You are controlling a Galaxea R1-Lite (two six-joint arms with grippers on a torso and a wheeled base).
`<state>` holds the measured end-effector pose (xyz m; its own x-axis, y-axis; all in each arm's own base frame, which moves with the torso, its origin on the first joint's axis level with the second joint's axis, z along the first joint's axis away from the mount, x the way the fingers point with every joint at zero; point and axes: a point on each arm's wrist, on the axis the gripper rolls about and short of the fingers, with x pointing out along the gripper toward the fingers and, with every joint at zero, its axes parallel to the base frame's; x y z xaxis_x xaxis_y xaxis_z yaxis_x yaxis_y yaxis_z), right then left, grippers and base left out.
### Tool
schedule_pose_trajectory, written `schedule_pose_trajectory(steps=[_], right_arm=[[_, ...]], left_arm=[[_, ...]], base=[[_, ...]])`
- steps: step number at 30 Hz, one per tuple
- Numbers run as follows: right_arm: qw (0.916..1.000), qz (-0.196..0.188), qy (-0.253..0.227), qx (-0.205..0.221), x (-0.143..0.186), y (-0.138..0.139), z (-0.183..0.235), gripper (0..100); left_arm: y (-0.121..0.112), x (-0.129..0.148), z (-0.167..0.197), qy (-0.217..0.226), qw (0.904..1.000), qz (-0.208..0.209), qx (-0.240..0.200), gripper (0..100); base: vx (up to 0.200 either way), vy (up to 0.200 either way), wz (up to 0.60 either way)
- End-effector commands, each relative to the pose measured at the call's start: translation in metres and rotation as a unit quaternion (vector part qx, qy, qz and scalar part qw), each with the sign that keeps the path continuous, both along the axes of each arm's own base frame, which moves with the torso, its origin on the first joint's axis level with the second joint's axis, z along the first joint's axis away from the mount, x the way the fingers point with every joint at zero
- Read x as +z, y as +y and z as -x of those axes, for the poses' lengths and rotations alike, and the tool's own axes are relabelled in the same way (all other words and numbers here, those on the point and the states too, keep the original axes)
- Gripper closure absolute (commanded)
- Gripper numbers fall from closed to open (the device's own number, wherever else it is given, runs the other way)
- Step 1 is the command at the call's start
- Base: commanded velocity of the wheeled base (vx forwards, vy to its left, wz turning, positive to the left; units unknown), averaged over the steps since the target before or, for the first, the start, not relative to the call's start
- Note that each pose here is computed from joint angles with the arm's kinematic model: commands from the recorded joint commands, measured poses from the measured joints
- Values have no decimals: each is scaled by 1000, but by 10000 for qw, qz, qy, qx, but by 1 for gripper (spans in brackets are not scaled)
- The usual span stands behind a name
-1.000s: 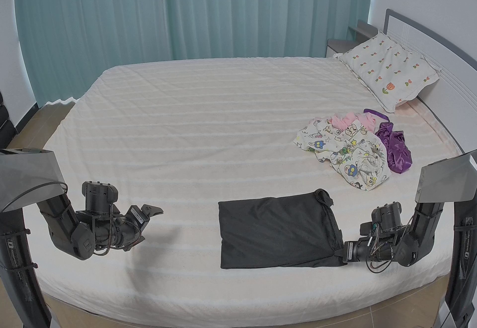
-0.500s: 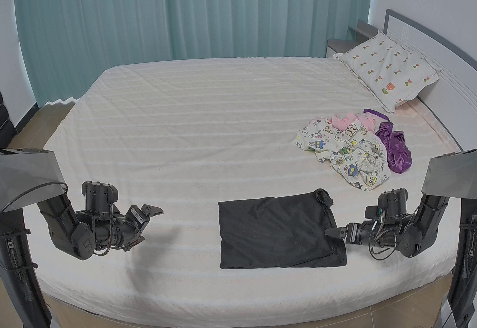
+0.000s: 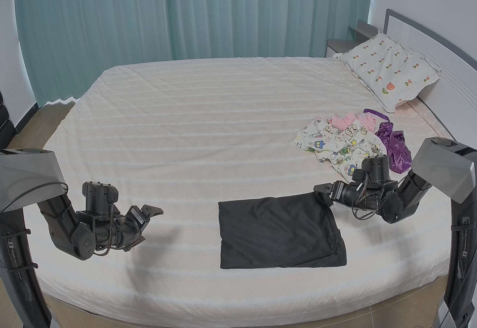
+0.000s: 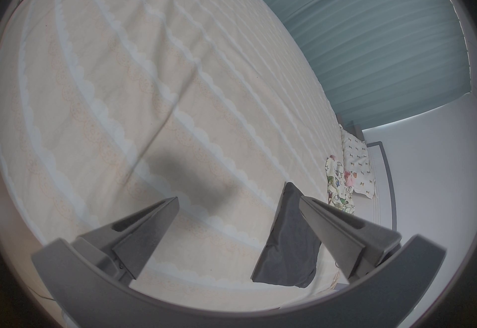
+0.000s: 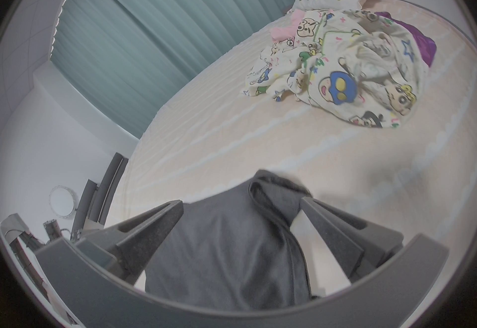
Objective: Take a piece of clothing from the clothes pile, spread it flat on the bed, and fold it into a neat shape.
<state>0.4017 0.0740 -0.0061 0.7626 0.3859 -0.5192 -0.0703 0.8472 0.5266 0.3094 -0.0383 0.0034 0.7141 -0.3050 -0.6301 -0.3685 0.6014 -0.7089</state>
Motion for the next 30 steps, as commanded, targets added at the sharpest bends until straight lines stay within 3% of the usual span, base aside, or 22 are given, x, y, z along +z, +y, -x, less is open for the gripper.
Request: schedule_pose_trajectory(steps=[1,7,8,17,30], right_arm=[[9995,152,276,-91,-35,15,-31,0],[9988,237,425,-61,-35,17,-39,0],[9985,259,468,-79,-35,17,-39,100],[9978,325,440,-381,-28,8,-43,100],[9948,-166,464,-892,-23,-13,-55,100]], left_arm=[[0,-1,0,11,10000,-1,1,0],[0,-1,0,11,10000,-1,1,0],[0,-1,0,11,10000,-1,1,0],[0,-1,0,11,10000,-1,1,0],[0,-1,0,11,10000,-1,1,0]], base=[[0,0,0],[0,0,0],[0,0,0],[0,0,0],[0,0,0]])
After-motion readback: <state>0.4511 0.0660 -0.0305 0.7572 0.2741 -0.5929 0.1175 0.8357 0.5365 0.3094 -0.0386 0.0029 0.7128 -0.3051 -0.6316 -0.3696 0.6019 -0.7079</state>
